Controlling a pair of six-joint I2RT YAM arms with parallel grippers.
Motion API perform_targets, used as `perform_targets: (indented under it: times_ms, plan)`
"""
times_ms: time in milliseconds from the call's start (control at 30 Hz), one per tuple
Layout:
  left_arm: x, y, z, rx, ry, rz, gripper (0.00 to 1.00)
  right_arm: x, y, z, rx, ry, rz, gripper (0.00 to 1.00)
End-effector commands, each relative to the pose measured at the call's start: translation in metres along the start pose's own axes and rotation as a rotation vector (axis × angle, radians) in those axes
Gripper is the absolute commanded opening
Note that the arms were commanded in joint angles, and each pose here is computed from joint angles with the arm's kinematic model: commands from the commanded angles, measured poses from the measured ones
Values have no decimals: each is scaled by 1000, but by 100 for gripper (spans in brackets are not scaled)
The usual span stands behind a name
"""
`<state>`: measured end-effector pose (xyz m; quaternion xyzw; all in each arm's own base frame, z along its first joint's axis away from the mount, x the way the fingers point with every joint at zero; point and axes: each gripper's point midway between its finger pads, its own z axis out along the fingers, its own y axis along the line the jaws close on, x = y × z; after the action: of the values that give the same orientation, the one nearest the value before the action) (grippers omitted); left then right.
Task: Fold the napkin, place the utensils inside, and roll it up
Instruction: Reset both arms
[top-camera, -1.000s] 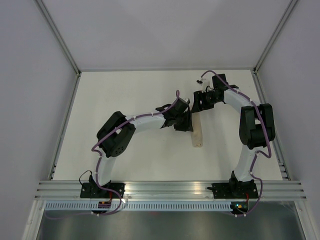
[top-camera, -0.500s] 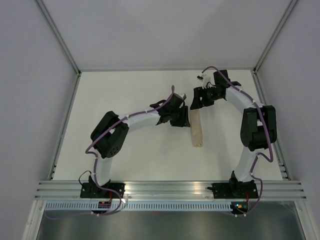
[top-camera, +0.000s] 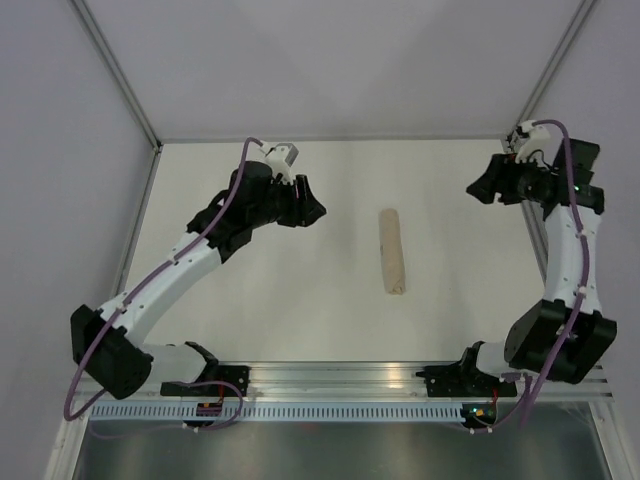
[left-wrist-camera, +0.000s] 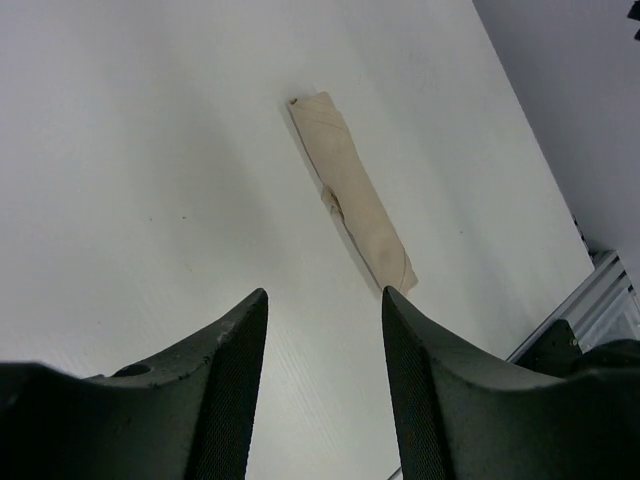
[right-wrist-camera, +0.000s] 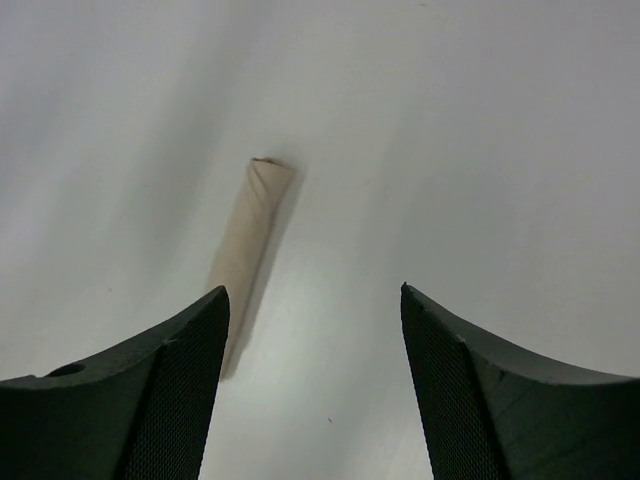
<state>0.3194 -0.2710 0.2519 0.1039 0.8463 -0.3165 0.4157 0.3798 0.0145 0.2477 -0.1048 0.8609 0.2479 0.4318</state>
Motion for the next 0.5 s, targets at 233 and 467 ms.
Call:
perform_targets:
  times_ms: [233, 467]
  plan:
    - [15, 11, -91, -30, -124, 180, 61, 54, -18, -103, 333, -78, -100, 79]
    - [14, 26, -112, -100, -176, 250, 65, 71, -20, -96, 337, -92, -71, 79]
